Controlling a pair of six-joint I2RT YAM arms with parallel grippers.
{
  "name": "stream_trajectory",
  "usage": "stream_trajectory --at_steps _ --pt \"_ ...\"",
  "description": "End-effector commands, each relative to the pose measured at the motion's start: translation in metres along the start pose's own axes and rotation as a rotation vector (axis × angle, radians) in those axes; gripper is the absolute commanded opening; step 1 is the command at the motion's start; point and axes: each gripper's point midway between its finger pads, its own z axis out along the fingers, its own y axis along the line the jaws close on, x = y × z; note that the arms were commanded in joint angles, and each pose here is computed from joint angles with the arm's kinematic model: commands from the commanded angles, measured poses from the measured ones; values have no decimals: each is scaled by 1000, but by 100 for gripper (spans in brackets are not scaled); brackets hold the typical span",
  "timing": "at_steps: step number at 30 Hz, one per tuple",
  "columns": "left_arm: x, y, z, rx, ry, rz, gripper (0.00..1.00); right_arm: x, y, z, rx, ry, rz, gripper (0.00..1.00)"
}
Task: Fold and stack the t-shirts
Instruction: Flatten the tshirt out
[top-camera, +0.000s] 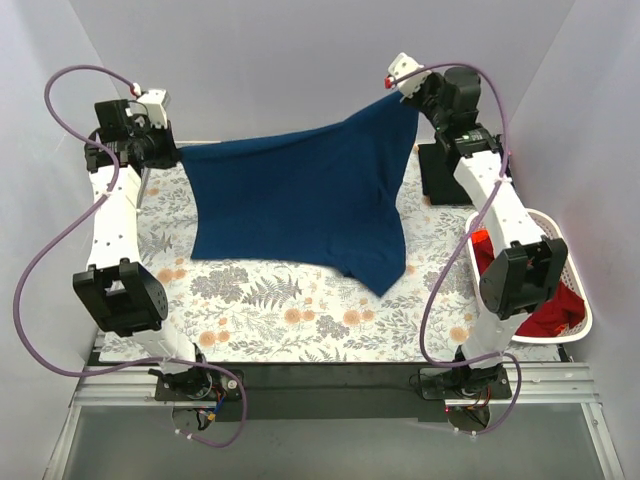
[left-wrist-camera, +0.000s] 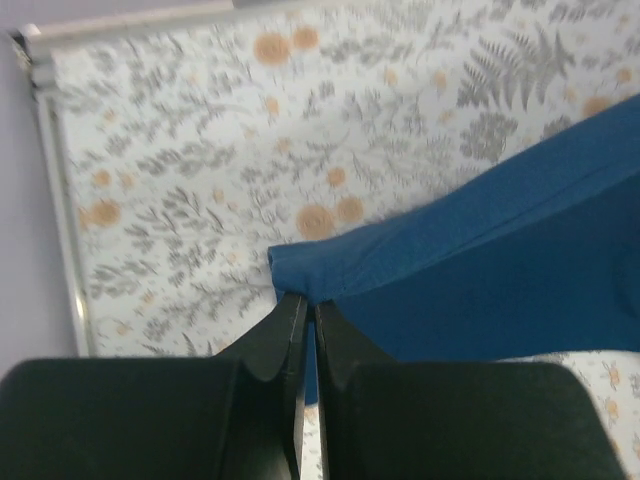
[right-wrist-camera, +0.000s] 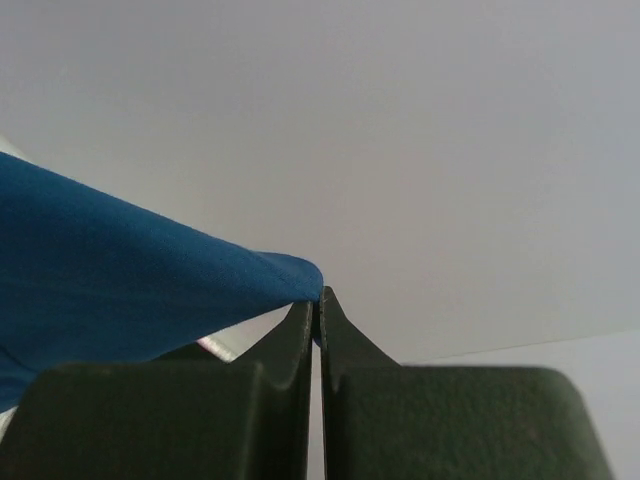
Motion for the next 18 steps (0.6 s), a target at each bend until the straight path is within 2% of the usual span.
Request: stream_trajectory --at_steps 1,4,5,7,8,10,11,13,14,18 --pt "-63 -4 -51 -45 -207 71 0 -73 -101 -61 256 -169 32 1" --pt "-74 -19 -83 -42 -283 115 0 -87 -120 -99 297 -199 55 1" --pt "-77 -22 -93 -46 -307 131 0 -97 -133 -125 332 -223 59 1" --pt "-82 -33 -129 -75 -389 169 0 -99 -132 -147 337 -231 76 1" --pt "-83 -37 -142 -90 -416 191 0 -110 -144 -181 375 -266 86 1" --pt "-81 -49 -178 -124 -489 215 0 -109 -135 -202 358 -287 102 1" --pt "-80 -53 -189 -130 -511 223 0 -119 -145 -238 396 -332 106 1" --pt "-72 -69 -234 -170 -603 252 0 -116 -136 -274 393 -352 110 1" --pt "-72 -69 -234 -171 -603 257 0 -116 -136 -286 403 -362 110 1" --pt "-59 -79 -286 -271 -711 293 0 -122 -150 -349 494 -417 139 1"
